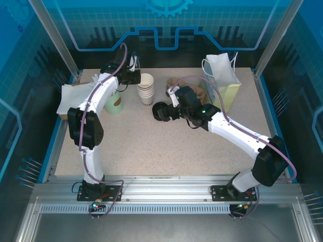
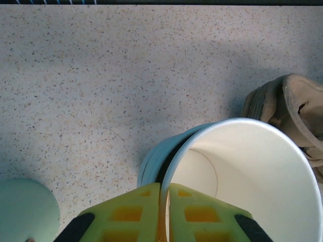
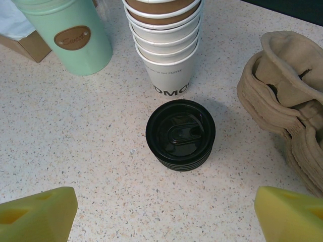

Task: Pack the takeout coffee

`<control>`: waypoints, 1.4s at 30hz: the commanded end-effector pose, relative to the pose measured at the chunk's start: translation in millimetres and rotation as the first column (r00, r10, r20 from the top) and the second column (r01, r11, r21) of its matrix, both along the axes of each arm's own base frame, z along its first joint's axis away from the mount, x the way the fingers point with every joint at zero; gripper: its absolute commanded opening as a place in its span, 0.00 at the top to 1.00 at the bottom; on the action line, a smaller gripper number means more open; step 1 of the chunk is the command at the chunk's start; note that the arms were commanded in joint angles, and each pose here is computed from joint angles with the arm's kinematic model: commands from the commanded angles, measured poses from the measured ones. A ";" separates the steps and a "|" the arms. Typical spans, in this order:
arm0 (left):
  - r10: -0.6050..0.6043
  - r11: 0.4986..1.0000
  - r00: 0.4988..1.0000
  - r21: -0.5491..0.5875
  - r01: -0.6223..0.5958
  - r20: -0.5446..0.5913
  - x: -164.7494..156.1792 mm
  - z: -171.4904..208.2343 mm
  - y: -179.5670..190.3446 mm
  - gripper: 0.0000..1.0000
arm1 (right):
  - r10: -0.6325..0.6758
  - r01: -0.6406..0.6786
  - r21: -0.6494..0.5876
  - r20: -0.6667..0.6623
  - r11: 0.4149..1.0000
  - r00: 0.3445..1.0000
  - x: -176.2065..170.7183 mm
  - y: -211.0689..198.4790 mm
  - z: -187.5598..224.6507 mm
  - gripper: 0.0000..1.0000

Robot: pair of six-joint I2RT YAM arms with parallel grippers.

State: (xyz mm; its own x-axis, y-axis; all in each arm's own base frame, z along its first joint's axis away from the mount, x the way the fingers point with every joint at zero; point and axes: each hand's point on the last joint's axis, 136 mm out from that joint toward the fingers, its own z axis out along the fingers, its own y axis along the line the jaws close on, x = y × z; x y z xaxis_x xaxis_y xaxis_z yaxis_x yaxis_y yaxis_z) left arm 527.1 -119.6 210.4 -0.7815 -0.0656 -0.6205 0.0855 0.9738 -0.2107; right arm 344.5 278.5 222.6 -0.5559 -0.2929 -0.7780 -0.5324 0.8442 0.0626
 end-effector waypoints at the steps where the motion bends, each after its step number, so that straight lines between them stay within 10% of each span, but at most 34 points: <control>1: -0.008 1.000 0.999 0.022 0.007 0.039 3.1 17.2 1.5 0.89 | 0.020 -0.020 -0.001 0.004 1.000 1.000 -3.7 7.6 6.1 0.08; 16: -0.004 0.999 0.979 -0.036 0.011 0.202 -9.9 101.1 1.0 0.96 | 0.032 -0.032 -0.002 0.010 0.999 0.999 -6.7 9.4 15.1 0.08; 25: 0.008 0.978 0.934 -0.199 0.068 0.356 -74.0 181.6 -8.8 0.98 | 0.032 -0.030 -0.034 0.065 0.999 0.997 -20.7 -12.3 45.6 0.07; 42: -0.190 0.963 0.979 -0.180 0.200 0.072 -249.5 -37.5 -99.3 0.98 | -0.090 0.091 -0.075 0.016 0.993 0.996 -42.9 -89.0 27.7 0.05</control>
